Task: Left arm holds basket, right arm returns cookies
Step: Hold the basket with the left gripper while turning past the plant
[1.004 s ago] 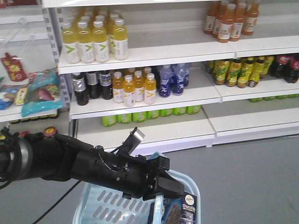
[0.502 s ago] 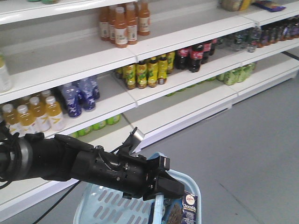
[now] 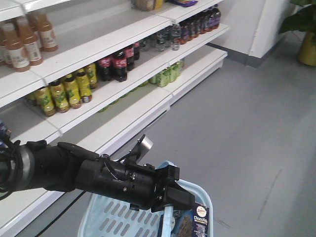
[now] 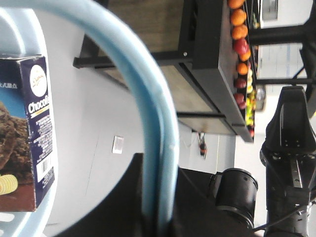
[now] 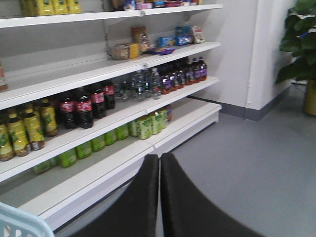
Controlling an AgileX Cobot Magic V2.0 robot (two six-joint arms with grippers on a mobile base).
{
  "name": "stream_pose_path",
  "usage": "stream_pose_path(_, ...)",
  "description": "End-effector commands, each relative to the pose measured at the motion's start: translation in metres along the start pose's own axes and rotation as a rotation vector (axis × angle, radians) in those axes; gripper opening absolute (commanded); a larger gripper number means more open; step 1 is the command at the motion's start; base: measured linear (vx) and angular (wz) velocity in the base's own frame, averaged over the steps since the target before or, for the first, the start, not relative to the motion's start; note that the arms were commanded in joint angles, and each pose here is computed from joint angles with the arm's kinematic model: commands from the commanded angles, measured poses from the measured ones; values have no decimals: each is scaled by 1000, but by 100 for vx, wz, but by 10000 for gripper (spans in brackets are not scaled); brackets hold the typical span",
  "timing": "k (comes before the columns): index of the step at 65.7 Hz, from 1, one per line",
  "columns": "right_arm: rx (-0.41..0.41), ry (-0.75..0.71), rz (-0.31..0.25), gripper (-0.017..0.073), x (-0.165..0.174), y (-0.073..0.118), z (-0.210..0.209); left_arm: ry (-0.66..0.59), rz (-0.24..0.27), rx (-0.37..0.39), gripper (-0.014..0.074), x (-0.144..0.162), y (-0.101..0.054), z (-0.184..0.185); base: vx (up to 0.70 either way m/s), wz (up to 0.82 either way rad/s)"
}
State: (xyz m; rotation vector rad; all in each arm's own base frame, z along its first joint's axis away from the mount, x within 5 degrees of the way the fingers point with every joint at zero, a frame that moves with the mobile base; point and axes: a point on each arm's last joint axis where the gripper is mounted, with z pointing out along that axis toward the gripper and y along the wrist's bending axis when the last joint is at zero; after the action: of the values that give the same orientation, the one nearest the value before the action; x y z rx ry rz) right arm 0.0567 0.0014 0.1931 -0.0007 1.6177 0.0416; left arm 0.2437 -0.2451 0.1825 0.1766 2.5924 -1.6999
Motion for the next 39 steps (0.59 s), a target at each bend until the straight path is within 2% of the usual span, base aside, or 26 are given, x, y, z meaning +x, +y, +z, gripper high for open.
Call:
stream_pose_path(1, -6, -89, -6, -8, -8, 1, -1, -18, 36, 128, -6, -1, -31, -10, 15, -64)
stream_pose_path(39, -6, -89, -6, -8, -8, 1, -1, -18, 36, 128, -6, -1, -31, -10, 12, -57)
